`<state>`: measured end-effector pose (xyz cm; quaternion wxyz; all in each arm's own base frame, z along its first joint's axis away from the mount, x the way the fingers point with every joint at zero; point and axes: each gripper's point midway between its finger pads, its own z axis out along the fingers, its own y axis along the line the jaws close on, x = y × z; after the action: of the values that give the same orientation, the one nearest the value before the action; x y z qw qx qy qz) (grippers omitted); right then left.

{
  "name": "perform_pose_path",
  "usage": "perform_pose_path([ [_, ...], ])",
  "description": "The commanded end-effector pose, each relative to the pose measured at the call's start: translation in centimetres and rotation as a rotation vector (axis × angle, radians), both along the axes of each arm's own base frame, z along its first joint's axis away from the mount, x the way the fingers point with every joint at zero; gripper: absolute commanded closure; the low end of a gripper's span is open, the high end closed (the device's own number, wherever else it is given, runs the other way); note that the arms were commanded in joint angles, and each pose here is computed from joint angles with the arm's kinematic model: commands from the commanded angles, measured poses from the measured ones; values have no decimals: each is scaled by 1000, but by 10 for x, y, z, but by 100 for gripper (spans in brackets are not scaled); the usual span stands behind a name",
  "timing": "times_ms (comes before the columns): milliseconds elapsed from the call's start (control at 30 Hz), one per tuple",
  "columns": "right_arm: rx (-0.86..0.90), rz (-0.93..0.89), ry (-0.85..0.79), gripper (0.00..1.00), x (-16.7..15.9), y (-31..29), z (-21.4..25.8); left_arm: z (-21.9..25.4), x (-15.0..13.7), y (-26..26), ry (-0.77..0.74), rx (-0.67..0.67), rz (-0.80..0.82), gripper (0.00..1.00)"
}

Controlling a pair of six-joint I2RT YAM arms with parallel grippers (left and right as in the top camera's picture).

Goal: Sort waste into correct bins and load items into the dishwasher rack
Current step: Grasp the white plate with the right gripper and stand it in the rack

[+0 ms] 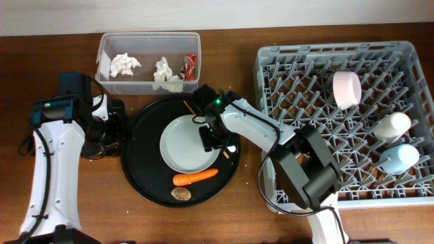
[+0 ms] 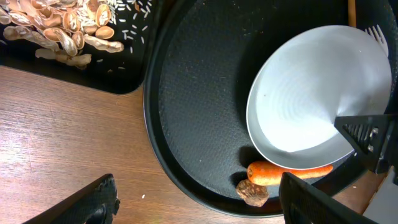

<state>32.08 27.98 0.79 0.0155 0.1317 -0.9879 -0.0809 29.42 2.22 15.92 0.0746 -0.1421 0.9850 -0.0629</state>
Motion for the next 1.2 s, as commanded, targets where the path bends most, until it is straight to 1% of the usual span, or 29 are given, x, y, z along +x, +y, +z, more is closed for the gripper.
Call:
perform_pose_path([
  [0,-16,-10,-1,85,2,-2,-6,4,1,0,-17,-4,0,17],
  [33,-15,-11,-2,96,3,-2,-4,4,1,0,-17,-4,0,17],
  [100,-13,-24,-5,96,8,-5,5,4,1,0,-18,-4,0,17],
  [200,-17,-68,-78,96,30,-20,45,4,1,0,-18,-4,0,17],
  [267,-90,-131,-205,96,52,-57,104,4,1,0,-19,-4,0,17],
  [367,-220,-219,-372,96,65,-114,172,4,1,0,-19,-4,0,17],
  [400,-281,-287,-462,96,68,-151,207,4,1,0,-19,-4,0,17],
  [500,-476,-483,-671,96,65,-245,278,4,1,0,-19,-4,0,17],
  [533,-577,-551,-730,96,62,-277,298,4,1,0,-19,-4,0,17],
  [600,-747,-630,-777,96,55,-319,317,4,1,0,-19,-4,0,17],
  [633,-824,-655,-786,96,54,-334,322,4,1,0,-19,-4,0,17],
  [667,-848,-708,-790,96,54,-343,320,4,1,0,-18,-4,0,17],
  [700,-853,-723,-783,96,56,-345,316,4,1,0,-18,-4,0,17],
  [767,-925,-737,-777,96,59,-354,311,4,1,0,-18,-4,0,17],
  [800,-951,-741,-769,96,61,-356,304,4,1,0,-18,-4,0,17],
  [867,-990,-709,-696,96,67,-355,270,4,1,0,-18,-4,0,17],
  [900,-997,-685,-650,96,68,-352,250,4,1,0,-18,-4,0,17],
  [1000,-981,-670,-577,96,69,-345,213,4,1,0,-18,-4,0,17],
  [1100,-937,-658,-527,96,73,-337,193,4,1,0,-18,-4,0,17],
  [1167,-877,-651,-516,96,77,-324,184,4,1,0,-19,-4,0,17],
])
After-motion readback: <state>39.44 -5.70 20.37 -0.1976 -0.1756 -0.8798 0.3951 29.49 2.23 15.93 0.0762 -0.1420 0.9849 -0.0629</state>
